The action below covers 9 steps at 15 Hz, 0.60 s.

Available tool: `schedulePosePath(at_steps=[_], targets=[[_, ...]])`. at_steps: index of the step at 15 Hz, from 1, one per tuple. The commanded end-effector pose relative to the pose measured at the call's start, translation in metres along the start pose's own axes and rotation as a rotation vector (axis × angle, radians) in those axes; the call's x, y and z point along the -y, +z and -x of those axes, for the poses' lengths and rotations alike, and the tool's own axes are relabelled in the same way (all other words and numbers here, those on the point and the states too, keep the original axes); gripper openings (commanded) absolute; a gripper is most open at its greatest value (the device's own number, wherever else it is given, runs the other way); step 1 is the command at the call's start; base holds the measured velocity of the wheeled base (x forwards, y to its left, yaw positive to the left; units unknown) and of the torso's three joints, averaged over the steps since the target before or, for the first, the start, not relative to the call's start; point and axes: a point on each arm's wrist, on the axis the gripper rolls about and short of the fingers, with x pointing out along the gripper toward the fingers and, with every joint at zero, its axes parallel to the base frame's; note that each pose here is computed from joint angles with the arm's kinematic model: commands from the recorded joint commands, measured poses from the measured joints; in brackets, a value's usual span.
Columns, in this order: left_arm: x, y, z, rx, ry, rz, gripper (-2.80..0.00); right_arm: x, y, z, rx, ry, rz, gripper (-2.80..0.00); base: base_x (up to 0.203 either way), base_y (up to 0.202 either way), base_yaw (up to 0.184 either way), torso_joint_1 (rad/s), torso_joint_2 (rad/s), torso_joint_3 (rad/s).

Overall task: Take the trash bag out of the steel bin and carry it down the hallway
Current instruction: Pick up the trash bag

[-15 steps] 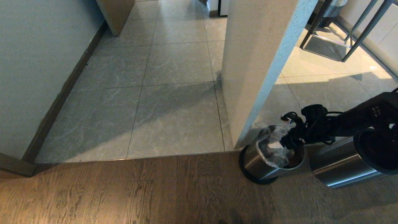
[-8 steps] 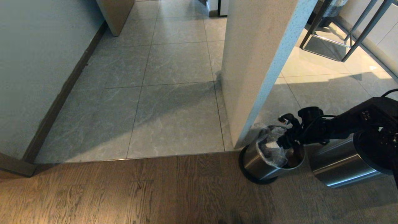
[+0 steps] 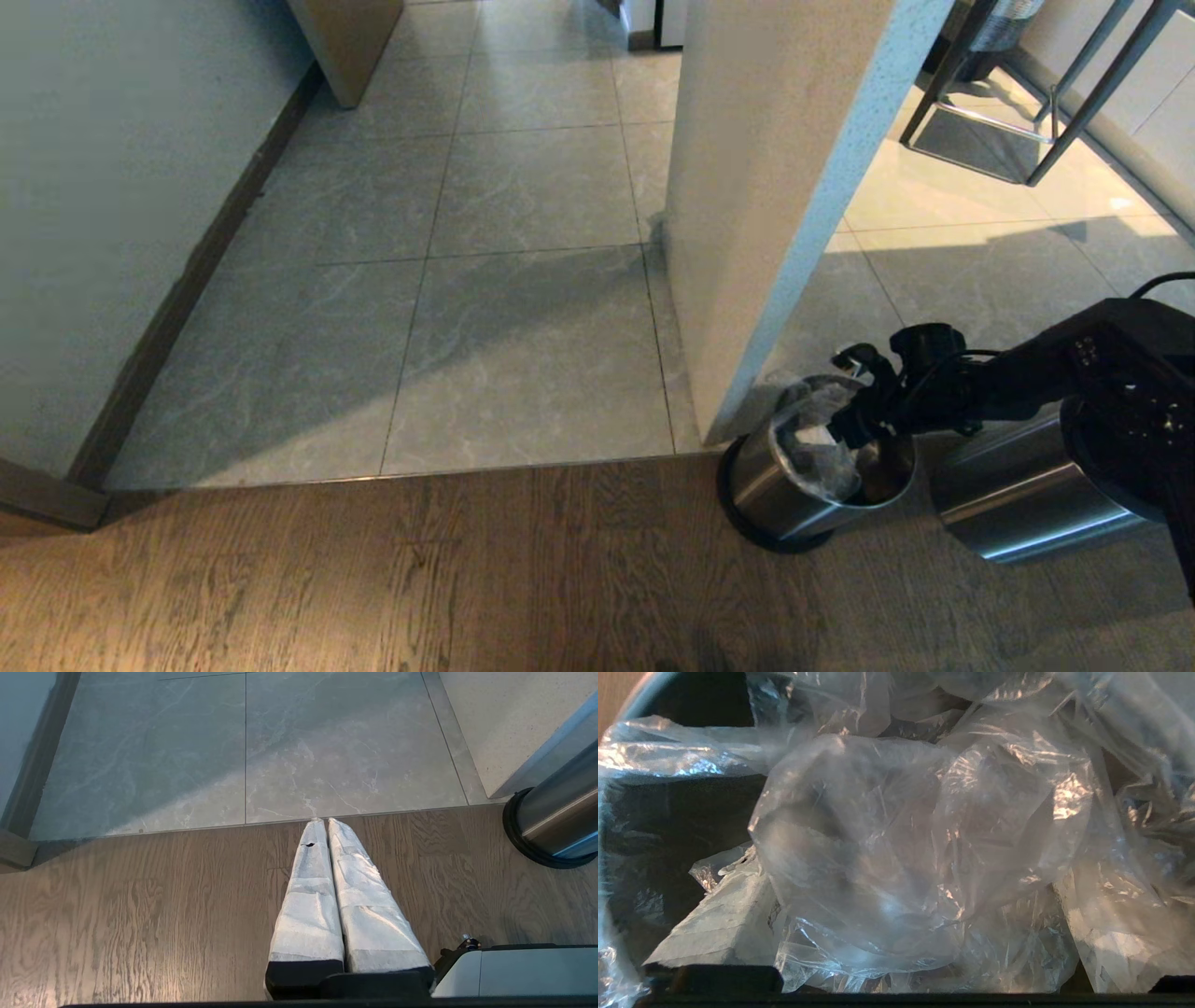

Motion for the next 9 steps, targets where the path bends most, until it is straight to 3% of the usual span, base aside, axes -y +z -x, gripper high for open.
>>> schedulePosePath(at_steps=[1,2,3,9], targets=[[0.0000,0.0000,0.0001,0.001,0.000,0.000,-2.80,-0.0007,0.0005,-0.0010,0.004,0.006,0.004,0.00,0.000,0.000,0.000,0.000,0.00,0.000],[0.0000,0.0000,0.0000,0.000,0.000,0.000,-2.80,-0.0012,0.0011,0.0002,0.004,0.010,0.003,0.00,0.000,0.000,0.000,0.000,0.00,0.000],[0.0000,0.0000,0.0000,0.000,0.000,0.000,-2.80,-0.0012,0.0020,0.0009,0.004,0.010,0.003,-2.80,0.000,0.000,0.000,0.000,0.00,0.000],[0.0000,0.0000,0.0001,0.002,0.000,0.000,-2.80,-0.0091,0.0102,0.0030,0.006,0.016,0.023,-2.80,0.000,0.000,0.000,0.000,0.00,0.000]])
